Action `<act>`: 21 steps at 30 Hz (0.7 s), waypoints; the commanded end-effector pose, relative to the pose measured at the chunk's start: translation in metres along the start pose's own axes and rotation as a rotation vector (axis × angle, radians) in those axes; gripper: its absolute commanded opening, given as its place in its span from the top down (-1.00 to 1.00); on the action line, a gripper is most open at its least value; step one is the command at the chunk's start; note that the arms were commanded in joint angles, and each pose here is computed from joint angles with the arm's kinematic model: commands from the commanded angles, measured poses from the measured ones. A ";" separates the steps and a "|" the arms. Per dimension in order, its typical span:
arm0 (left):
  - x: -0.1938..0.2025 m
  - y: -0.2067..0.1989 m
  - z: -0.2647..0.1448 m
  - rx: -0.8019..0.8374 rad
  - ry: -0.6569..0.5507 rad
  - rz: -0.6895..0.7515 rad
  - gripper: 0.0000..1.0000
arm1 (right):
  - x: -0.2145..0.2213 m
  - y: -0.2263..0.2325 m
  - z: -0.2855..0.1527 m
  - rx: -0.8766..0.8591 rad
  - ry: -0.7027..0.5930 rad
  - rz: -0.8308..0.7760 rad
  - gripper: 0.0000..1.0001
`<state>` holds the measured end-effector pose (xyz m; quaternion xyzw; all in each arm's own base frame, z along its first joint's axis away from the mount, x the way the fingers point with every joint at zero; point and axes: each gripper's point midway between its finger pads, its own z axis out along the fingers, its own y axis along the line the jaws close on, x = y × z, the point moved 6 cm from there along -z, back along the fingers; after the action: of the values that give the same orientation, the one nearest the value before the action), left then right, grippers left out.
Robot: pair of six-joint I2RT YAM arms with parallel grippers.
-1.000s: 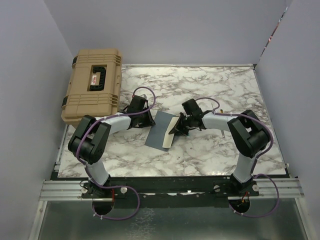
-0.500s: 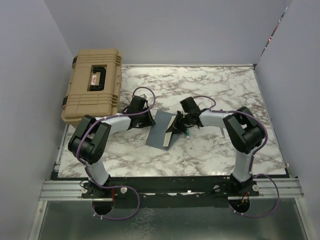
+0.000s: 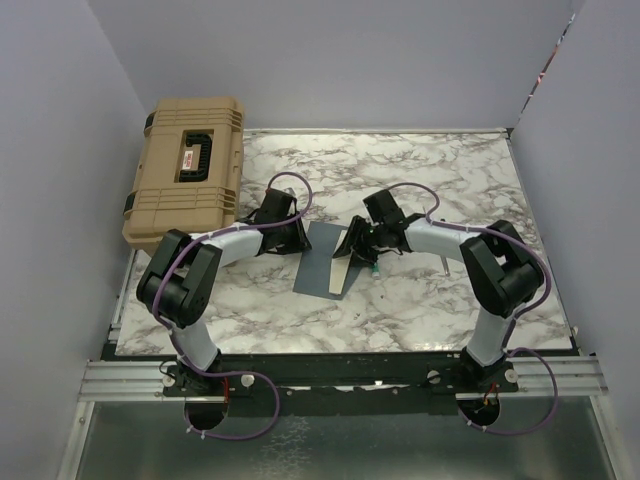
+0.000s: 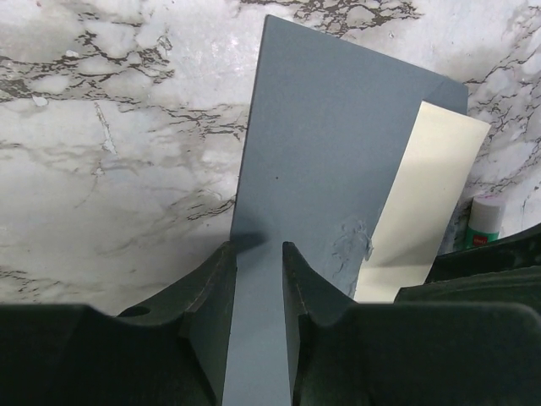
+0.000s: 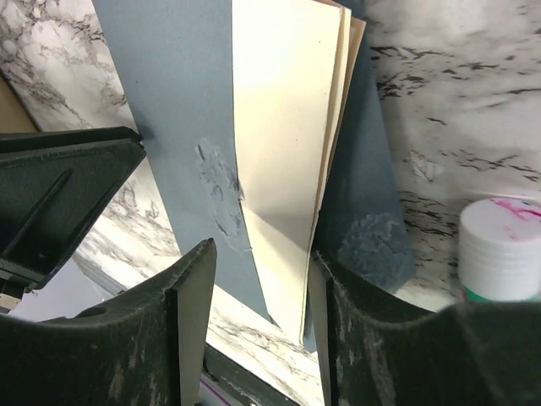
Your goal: Place the letter into the envelope and seal it
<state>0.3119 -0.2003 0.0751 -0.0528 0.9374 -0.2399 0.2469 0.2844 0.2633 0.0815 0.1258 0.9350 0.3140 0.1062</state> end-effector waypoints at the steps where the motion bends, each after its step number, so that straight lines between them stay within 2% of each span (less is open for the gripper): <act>1: 0.016 0.017 0.008 -0.068 0.079 -0.002 0.39 | -0.001 -0.009 -0.009 0.074 -0.037 -0.022 -0.03; 4: 0.012 0.013 0.006 -0.055 0.070 0.002 0.39 | 0.000 -0.011 -0.008 0.079 -0.037 -0.020 0.09; 9: 0.012 0.011 0.006 -0.042 0.074 0.011 0.36 | -0.002 -0.013 0.000 0.075 -0.043 -0.016 0.62; 14: 0.020 0.014 0.013 -0.025 0.124 0.027 0.32 | -0.005 -0.011 0.010 0.065 -0.024 -0.016 0.96; 21: 0.020 0.014 0.014 -0.019 0.127 0.055 0.22 | -0.011 -0.006 0.017 0.057 -0.006 -0.057 0.99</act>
<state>0.3187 -0.2065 0.0760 -0.0287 0.9352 -0.2551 0.2438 0.2906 0.2598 0.0683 0.1241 0.9453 0.2808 0.1107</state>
